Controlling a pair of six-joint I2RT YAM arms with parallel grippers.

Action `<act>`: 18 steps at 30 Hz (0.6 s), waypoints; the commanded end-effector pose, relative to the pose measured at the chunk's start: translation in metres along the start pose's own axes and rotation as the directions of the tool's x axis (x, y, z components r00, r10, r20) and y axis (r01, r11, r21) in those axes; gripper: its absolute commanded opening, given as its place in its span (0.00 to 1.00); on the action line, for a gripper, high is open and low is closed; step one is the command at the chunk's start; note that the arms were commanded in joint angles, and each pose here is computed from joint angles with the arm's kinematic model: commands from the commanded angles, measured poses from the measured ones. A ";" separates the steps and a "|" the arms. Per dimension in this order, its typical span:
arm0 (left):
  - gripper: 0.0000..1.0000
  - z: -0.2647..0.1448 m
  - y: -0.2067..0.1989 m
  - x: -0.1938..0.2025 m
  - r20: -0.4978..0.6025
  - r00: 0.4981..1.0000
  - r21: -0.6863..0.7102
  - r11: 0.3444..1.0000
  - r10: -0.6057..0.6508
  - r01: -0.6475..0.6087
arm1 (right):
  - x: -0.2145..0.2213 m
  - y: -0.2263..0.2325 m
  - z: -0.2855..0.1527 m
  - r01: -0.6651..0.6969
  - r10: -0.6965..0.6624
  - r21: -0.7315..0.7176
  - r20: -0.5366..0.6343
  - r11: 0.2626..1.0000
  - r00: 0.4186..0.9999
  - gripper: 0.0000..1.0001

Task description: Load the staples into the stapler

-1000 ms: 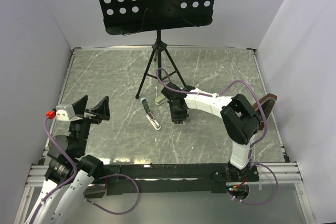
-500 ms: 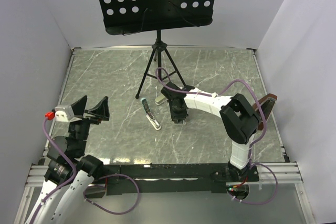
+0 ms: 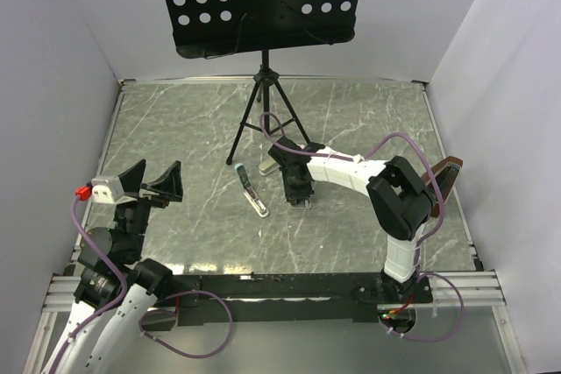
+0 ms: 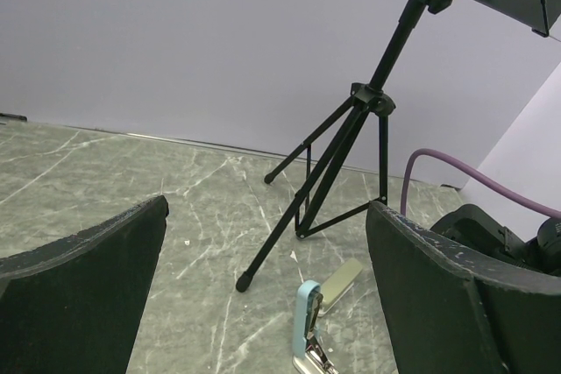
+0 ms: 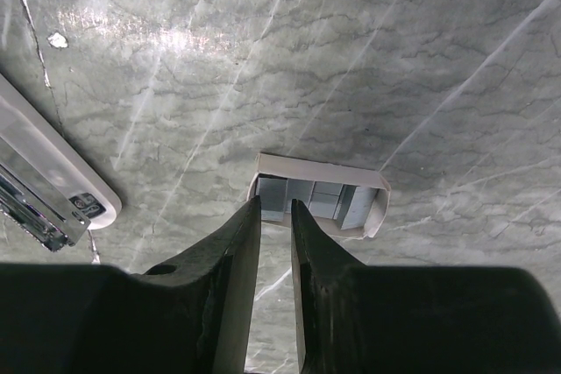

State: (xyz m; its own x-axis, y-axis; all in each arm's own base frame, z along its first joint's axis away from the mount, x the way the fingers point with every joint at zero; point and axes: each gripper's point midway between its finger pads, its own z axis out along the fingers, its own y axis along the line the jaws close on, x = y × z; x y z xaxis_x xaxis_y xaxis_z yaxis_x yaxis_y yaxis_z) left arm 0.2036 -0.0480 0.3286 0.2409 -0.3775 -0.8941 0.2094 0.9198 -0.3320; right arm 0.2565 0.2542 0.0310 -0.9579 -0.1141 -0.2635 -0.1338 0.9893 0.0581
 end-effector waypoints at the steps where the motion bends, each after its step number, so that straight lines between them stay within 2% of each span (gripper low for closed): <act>1: 0.99 -0.001 -0.004 -0.009 0.031 1.000 0.020 1.000 0.001 -0.002 | -0.010 0.006 0.003 -0.026 0.026 -0.008 0.012 1.000 1.000 0.28; 18: 1.00 -0.001 -0.005 -0.009 0.030 1.000 0.029 1.000 -0.001 0.000 | -0.004 -0.001 0.014 -0.016 0.017 0.034 -0.014 0.999 1.000 0.28</act>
State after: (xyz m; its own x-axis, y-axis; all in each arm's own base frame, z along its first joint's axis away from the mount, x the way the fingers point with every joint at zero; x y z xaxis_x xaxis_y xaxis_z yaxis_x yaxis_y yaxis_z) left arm 0.2036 -0.0484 0.3286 0.2403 -0.3777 -0.8942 0.2111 0.9195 -0.3316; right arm 0.2572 0.2552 0.0242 -0.9611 -0.1095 -0.2535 -0.1267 0.9906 0.0524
